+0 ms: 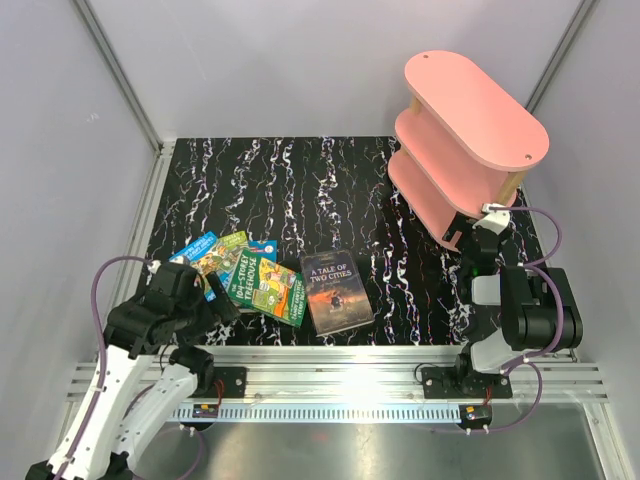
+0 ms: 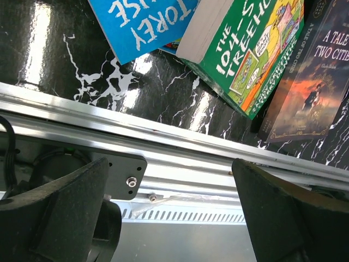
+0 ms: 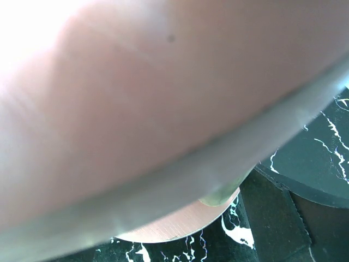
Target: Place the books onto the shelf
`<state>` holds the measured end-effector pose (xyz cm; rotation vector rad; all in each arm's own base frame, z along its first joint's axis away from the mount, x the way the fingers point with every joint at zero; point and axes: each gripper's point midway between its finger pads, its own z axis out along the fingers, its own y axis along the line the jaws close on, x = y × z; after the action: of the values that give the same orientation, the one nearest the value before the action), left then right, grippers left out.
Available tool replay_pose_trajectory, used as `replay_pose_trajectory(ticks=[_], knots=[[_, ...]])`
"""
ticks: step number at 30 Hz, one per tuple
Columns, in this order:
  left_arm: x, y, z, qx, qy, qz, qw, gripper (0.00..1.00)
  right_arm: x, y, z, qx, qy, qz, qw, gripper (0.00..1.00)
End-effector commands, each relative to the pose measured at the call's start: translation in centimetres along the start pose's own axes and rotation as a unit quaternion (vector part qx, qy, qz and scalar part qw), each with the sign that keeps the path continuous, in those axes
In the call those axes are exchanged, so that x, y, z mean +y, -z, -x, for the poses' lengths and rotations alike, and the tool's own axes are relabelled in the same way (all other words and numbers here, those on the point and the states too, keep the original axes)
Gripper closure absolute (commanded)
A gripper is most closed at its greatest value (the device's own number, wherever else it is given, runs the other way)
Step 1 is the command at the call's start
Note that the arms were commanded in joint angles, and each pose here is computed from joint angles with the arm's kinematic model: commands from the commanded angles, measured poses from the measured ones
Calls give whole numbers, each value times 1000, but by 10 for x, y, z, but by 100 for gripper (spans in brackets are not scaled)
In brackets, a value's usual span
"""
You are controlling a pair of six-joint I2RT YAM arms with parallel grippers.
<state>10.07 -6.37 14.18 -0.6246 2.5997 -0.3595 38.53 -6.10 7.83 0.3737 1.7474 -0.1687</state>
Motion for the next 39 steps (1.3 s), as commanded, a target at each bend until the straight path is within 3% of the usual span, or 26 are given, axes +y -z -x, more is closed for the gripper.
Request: replay_pose_trajectory(ticks=[1, 4, 9, 13, 16, 19, 22, 23, 26, 31, 39], knots=[[-1, 8, 4, -6, -24, -4, 1000, 1, 19, -3, 38, -57, -10, 35, 998, 0], [-1, 3, 3, 2, -30, 2, 1000, 1, 26, 4, 49, 9, 14, 47, 999, 0], [-21, -9, 6, 0, -34, -44, 998, 1, 48, 56, 128, -10, -83, 100, 991, 0], [-29, -26, 2, 18, -32, -64, 997, 1, 43, 115, 114, 100, -123, 94, 983, 0], [-38, -36, 0, 24, -31, -84, 996, 1, 50, 158, 119, 131, -127, 137, 974, 0], [-40, -48, -1, 24, -25, -91, 995, 1, 44, 195, 127, 131, -131, 144, 972, 0], [-39, -53, 3, 15, -7, -85, 996, 1, 57, 230, 155, 81, -167, 206, 961, 0], [-39, -53, 5, 13, 0, -84, 996, 1, 54, 242, 164, 68, -232, 197, 950, 0], [-41, -54, 10, 0, 16, -87, 996, 1, 38, 258, 148, 95, -385, 126, 909, 0], [-49, -63, 20, -17, 41, -94, 995, 1, 56, 272, 120, 127, -444, 180, 869, 0], [-45, -96, 27, -19, 57, -56, 997, 1, 67, 272, 116, 162, -426, 197, 868, 0]])
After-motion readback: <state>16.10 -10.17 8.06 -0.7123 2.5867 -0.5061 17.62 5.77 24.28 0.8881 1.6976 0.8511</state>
